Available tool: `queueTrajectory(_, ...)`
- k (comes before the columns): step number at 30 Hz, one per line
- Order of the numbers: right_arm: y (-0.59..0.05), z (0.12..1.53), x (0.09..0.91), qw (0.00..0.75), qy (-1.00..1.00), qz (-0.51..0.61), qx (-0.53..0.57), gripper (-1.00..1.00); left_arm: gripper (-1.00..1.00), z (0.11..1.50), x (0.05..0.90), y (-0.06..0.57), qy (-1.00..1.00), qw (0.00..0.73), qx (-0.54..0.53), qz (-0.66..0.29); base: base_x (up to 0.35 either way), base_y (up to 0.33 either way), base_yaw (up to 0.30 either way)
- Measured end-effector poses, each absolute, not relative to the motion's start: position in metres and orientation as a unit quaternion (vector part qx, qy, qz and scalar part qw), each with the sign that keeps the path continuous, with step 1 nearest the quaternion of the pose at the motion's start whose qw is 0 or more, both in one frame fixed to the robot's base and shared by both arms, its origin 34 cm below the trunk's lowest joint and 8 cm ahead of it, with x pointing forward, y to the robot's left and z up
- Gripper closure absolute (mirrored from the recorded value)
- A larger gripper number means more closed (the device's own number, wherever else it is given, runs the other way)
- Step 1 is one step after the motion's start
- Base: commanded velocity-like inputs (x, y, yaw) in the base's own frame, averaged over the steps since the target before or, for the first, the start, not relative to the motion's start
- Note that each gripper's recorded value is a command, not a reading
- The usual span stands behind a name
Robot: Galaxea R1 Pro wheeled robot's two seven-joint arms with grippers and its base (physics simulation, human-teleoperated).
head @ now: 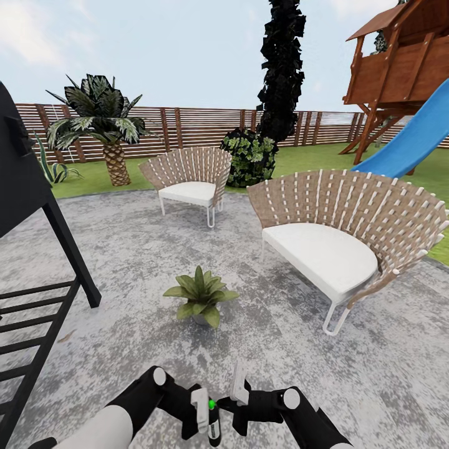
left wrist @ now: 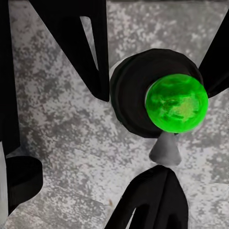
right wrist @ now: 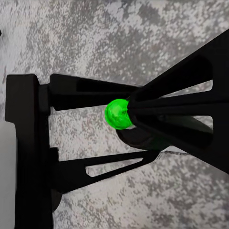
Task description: Pick up the pesticide atomizer in the garden and spray insectifuge to fully cover both potted plants in the garden.
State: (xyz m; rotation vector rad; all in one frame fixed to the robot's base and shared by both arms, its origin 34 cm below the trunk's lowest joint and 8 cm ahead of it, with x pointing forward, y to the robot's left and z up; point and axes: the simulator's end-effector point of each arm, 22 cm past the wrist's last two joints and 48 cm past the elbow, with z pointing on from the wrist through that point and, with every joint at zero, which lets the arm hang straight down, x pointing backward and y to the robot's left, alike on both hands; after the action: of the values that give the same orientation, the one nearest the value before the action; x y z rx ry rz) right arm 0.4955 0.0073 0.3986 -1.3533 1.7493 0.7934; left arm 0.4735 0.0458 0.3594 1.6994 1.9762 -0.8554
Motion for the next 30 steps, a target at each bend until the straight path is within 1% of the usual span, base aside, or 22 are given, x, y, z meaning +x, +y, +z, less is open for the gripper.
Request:
queueTrajectory(4, 0.007, 0.399, 0.496, 0.386, 0.687, 0.312, -0.531, 1.00, 1.00, 0.357, 0.473, 0.052, 0.707, 0.194, 0.609, -0.302, 0.000, 0.000, 0.000)
queueTrajectory(6, 0.007, 0.398, 0.495, 0.385, 0.687, 0.311, -0.532, 1.00, 1.00, 0.352, 0.472, 0.065, 0.712, 0.186, 0.610, -0.295, 0.000, 0.000, 0.000)
queueTrajectory(14, 0.006, 0.398, 0.495, 0.384, 0.687, 0.311, -0.532, 1.00, 1.00, 0.332, 0.479, 0.182, 0.756, 0.151, 0.591, -0.237, 0.000, 0.000, 0.000)
queueTrajectory(15, 0.006, 0.397, 0.495, 0.384, 0.688, 0.311, -0.532, -1.00, 1.00, 0.331, 0.479, 0.192, 0.760, 0.149, 0.588, -0.232, 0.000, 0.000, 0.000)
queueTrajectory(19, 0.002, 0.396, 0.496, 0.383, 0.689, 0.308, -0.532, -1.00, 1.00, 0.329, 0.481, 0.237, 0.776, 0.137, 0.580, -0.207, 0.000, 0.000, 0.000)
queueTrajectory(23, -0.003, 0.394, 0.498, 0.384, 0.693, 0.304, -0.530, -1.00, 1.00, 0.328, 0.490, 0.262, 0.791, 0.144, 0.566, -0.182, 0.000, 0.000, 0.000)
queueTrajectory(25, -0.022, 0.388, 0.505, 0.385, 0.703, 0.284, -0.526, -1.00, 1.00, 0.330, 0.512, 0.278, 0.811, 0.174, 0.539, -0.149, 0.000, 0.000, 0.000)
queueTrajectory(26, -0.042, 0.381, 0.516, 0.391, 0.716, 0.259, -0.517, -1.00, 1.00, 0.333, 0.527, 0.284, 0.824, 0.201, 0.513, -0.133, 0.000, 0.000, 0.000)
queueTrajectory(30, -0.109, 0.346, 0.532, 0.393, 0.771, 0.176, -0.469, -1.00, 1.00, 0.346, 0.559, 0.297, 0.858, 0.262, 0.425, -0.117, 0.000, 0.000, 0.000)
